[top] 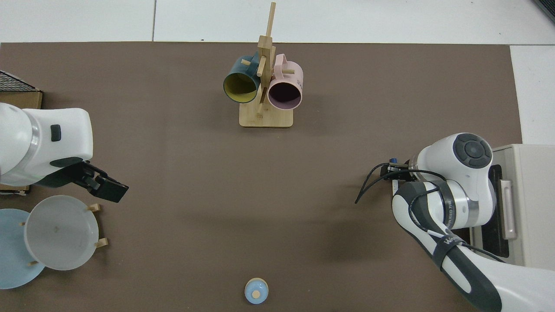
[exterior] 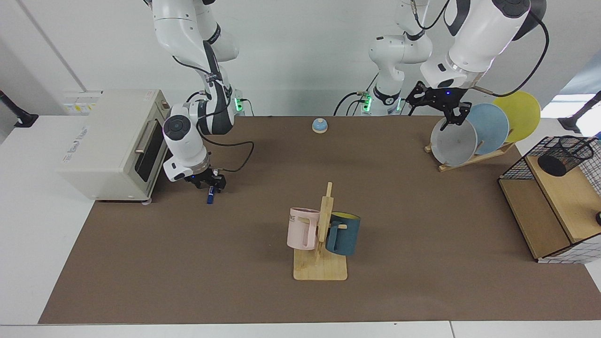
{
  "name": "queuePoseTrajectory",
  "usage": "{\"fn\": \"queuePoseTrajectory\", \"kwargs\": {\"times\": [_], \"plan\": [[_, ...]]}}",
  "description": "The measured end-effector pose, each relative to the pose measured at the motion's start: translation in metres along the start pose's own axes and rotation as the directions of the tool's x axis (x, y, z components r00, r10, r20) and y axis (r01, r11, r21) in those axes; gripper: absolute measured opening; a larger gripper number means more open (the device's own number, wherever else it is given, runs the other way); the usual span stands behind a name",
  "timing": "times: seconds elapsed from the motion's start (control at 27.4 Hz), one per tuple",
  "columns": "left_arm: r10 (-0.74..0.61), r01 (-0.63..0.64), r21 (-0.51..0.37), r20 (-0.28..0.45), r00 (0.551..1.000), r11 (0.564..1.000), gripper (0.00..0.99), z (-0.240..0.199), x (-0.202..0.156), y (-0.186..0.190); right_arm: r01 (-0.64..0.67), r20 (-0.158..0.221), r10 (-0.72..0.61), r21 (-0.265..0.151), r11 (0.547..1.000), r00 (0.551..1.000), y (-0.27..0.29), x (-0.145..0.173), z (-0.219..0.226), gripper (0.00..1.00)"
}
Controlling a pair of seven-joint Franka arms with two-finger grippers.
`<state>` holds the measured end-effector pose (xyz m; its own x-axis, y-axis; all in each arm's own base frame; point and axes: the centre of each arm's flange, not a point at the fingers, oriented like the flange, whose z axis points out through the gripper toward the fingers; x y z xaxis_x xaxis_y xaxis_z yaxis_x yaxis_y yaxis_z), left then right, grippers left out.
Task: Put markers into pen holder
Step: 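Reach the right gripper to the white marker and grasp it, then carry the marker to the middle while the left gripper reaches toward it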
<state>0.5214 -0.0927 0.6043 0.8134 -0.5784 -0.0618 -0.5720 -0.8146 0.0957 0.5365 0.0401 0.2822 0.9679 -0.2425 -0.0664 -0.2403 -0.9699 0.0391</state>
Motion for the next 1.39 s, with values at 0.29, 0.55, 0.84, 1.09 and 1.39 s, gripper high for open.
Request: {"fn": "queuePoseTrajectory", "kwargs": {"times": [0.29,0.55,0.84,1.09,1.39], "plan": [[0.081,-0.080,0.012,-0.010,0.997,0.997,0.991,0.000,0.013,0.024,-0.063,-0.005,0.063,0.019,0.998,0.998,-0.003,0.002,-0.005,0.26],[0.131,-0.131,0.021,-0.012,0.991,0.991,0.991,0.009,0.026,0.049,-0.118,-0.005,0.118,0.020,0.993,0.993,-0.003,0.003,-0.005,0.16],[0.209,-0.209,0.023,-0.009,0.978,0.978,0.991,0.011,0.028,0.054,-0.302,-0.006,0.303,0.060,0.952,0.953,-0.009,0.010,-0.022,0.16],[0.405,-0.405,0.033,-0.009,0.914,0.914,0.991,0.011,0.033,0.068,-0.612,0.127,0.599,0.175,0.771,0.791,-0.034,0.019,-0.108,0.16],[0.453,-0.451,0.061,-0.037,0.890,0.890,0.991,0.005,0.031,0.051,-0.818,0.318,0.754,0.222,0.530,0.575,-0.077,0.010,-0.180,0.16]]}}
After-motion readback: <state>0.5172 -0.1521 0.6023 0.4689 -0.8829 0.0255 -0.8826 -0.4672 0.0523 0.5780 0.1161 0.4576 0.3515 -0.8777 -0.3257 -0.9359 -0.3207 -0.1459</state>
